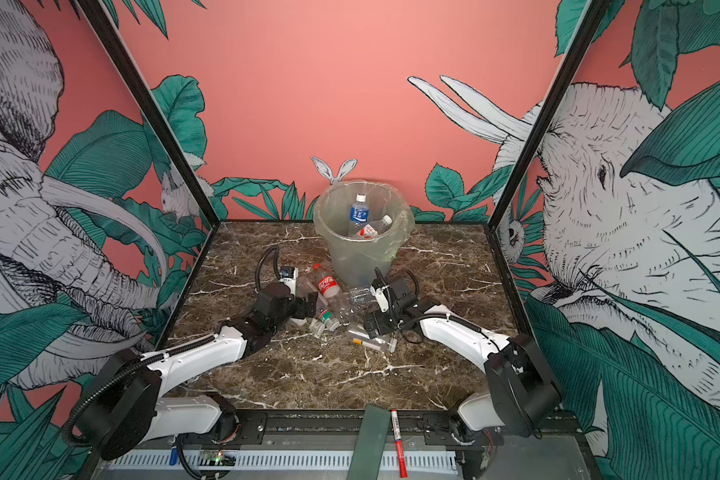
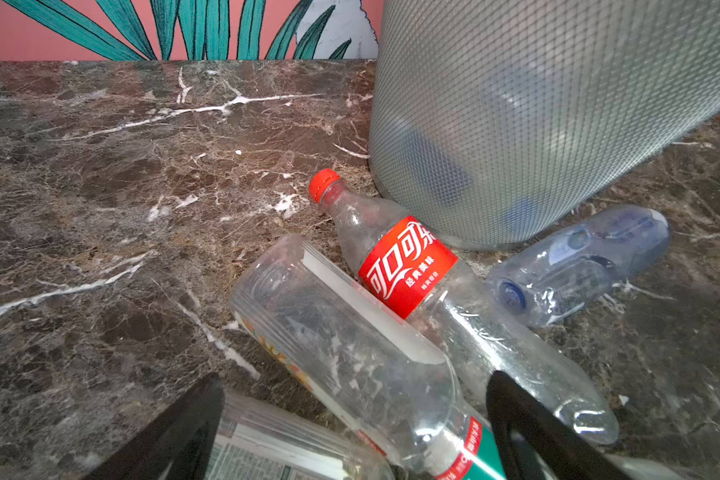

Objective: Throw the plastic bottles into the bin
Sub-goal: 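Close the right gripper around the end of the frosted yellow-labeled bottle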

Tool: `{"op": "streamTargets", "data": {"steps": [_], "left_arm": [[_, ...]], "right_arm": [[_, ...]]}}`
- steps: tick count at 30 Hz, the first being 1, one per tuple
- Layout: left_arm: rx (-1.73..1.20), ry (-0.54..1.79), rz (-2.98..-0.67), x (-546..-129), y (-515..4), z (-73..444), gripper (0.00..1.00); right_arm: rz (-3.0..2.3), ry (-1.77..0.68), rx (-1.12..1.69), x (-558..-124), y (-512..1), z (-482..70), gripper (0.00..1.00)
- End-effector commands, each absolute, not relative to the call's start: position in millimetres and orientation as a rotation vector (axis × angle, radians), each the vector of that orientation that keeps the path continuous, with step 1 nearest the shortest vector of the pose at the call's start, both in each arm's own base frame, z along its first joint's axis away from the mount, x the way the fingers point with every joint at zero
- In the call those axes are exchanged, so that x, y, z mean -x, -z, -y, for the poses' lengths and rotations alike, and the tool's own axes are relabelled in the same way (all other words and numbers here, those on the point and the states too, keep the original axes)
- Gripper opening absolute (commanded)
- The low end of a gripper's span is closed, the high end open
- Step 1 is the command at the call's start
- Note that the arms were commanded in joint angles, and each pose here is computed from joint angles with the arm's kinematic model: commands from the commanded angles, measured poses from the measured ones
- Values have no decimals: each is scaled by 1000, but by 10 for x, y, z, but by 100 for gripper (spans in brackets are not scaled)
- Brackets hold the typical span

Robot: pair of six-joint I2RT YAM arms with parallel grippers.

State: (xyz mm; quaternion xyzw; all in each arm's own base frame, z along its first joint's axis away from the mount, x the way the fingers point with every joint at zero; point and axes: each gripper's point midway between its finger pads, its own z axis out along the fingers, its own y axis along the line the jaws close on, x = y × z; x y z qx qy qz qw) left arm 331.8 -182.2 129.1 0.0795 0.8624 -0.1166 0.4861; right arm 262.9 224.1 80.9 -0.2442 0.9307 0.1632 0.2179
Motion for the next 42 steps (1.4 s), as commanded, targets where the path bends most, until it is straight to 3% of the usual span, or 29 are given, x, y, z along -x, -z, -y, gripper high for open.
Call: {"op": "streamTargets", "data": {"steps": [1,11,22,34,42], "left_arm": [[-166,300,-2074,-3379,-1415,1830,100],[-164,305,-2083,-3384,-1385,1834,100],[-160,303,-2078,-3388,-1407,1814,100],[-157,313,-2081,-3386,-1402,1815,100],[-157,322,-2084,-3383,-1397,1829,100]], "right_arm": [[-2544,-431,844,-2483,-816,-2405,98],[-2493,-349,1011,-2206,-866,-2590,97],[-2579,-291,1210,-1829,-562,-2705,90],[-2614,-203,1185,-1815,-517,-2626,83],[-2687,-75,1128,-1856,-429,-2498,83]]}}
